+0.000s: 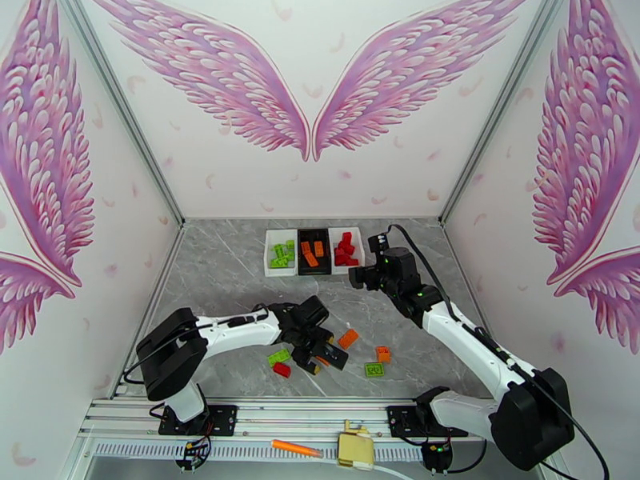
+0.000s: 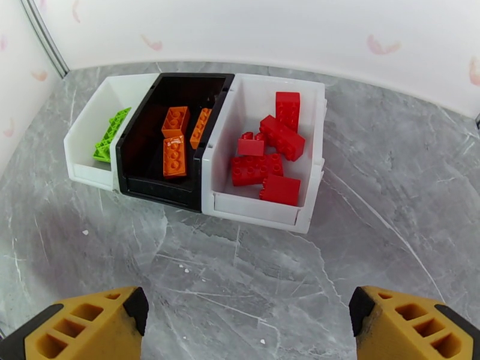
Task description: Sort the legos into containers by color
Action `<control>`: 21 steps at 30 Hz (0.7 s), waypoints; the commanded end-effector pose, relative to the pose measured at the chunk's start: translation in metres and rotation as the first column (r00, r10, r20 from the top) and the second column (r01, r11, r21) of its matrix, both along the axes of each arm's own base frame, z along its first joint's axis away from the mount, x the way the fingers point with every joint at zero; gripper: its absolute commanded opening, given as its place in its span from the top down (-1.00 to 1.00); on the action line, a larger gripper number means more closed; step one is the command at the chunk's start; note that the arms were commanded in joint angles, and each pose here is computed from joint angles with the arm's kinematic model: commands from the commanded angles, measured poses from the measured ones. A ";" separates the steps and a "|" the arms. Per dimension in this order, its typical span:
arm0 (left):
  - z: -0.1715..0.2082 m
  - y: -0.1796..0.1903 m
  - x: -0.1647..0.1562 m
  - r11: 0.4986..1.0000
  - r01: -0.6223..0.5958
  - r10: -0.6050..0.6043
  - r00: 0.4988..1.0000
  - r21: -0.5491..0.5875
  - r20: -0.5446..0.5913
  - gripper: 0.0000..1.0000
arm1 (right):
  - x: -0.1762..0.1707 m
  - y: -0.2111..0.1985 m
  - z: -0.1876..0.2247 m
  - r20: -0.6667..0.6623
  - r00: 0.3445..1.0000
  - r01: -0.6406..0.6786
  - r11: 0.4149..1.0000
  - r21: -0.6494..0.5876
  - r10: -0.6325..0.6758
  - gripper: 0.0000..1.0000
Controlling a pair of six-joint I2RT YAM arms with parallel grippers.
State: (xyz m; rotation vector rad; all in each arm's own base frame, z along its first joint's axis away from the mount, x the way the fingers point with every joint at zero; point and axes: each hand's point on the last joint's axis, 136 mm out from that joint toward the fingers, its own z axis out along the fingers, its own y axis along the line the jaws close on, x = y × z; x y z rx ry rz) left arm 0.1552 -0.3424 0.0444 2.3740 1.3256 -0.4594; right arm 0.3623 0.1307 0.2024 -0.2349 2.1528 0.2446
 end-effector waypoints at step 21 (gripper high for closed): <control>-0.017 -0.011 0.017 0.996 -0.089 0.089 0.996 0.023 0.014 0.54 | -0.008 -0.004 0.021 0.021 1.000 -0.006 1.000 0.000 0.006 -0.88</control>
